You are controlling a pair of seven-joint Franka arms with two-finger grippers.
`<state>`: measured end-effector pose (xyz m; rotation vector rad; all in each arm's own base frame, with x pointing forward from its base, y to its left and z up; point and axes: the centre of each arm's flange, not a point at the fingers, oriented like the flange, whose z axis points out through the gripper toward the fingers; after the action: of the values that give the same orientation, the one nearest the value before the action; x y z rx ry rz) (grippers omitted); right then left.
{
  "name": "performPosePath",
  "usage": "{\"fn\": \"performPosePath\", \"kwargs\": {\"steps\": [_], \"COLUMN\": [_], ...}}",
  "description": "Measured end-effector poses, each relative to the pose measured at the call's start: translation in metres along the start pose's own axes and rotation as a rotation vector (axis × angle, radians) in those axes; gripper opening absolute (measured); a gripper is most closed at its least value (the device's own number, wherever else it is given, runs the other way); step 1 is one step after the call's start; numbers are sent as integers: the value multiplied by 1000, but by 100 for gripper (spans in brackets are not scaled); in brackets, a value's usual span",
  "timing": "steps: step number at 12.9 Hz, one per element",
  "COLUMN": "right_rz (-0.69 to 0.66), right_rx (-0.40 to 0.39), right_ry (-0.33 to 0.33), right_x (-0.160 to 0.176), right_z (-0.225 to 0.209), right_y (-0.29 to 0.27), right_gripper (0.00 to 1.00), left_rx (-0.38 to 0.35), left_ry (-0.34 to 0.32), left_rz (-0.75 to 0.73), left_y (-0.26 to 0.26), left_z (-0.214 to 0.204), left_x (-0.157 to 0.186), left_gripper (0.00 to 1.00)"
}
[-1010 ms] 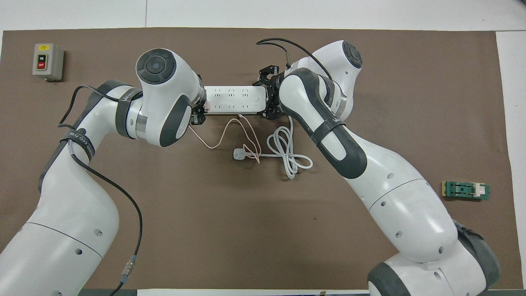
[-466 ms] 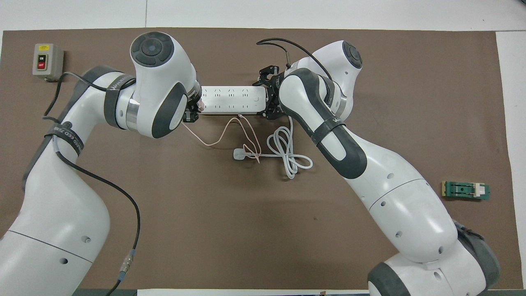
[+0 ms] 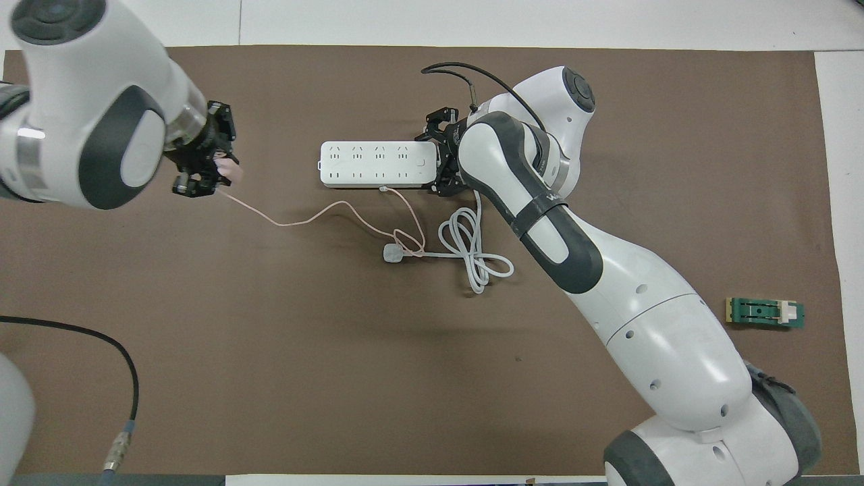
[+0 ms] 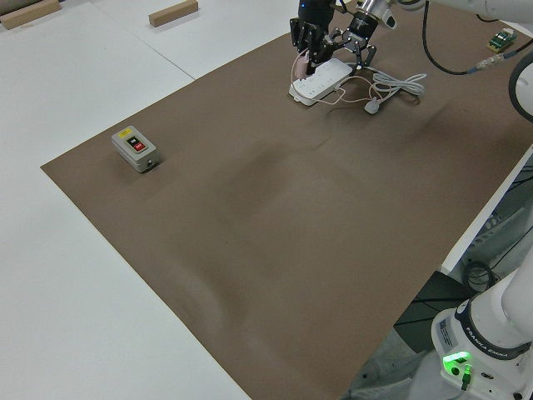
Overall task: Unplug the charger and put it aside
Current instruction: 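Carry the pink charger away from the strip with the left gripper, then release the charger on the table while the right gripper lets go of the strip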
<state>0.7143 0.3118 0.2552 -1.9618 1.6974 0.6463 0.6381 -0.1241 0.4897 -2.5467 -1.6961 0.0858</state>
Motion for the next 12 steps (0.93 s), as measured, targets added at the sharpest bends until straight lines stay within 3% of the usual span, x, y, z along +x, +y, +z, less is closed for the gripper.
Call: {"fn": "performPosePath", "kwargs": {"steps": [1, 3, 5, 7, 8, 9, 10, 12], "right_rz": [-2, 10, 18, 7, -5, -25, -99, -306], "right_rx": [3, -1, -11, -43, -59, -74, -97, -154], "right_ry": [-2, -14, -28, -10, 15, 44, 101, 175], "right_x": [-2, -13, -21, -21, -20, -22, -29, -32], "right_z": [-3, -23, -67, -119, -145, -169, -212, -275], "right_y": [-1, -4, -7, -5, -2, 2, 12, 32], "right_gripper": [100, 100, 100, 100, 100, 100, 100, 100], "left_rx": [5, 1, -14, -36, -38, -39, -42, -52], "left_ry": [-8, -19, -24, -17, -18, -18, -17, -11], "left_rz": [55, 136, 180, 202, 216, 226, 239, 265], "left_y": [-15, -40, -55, -54, -53, -54, -60, -63], "left_z": [-8, -10, 0, 20, 31, 40, 47, 39], "left_x": [37, 101, 141, 139, 130, 123, 118, 117], "left_gripper": [2, 2, 2, 2, 9, 9, 39, 80]}}
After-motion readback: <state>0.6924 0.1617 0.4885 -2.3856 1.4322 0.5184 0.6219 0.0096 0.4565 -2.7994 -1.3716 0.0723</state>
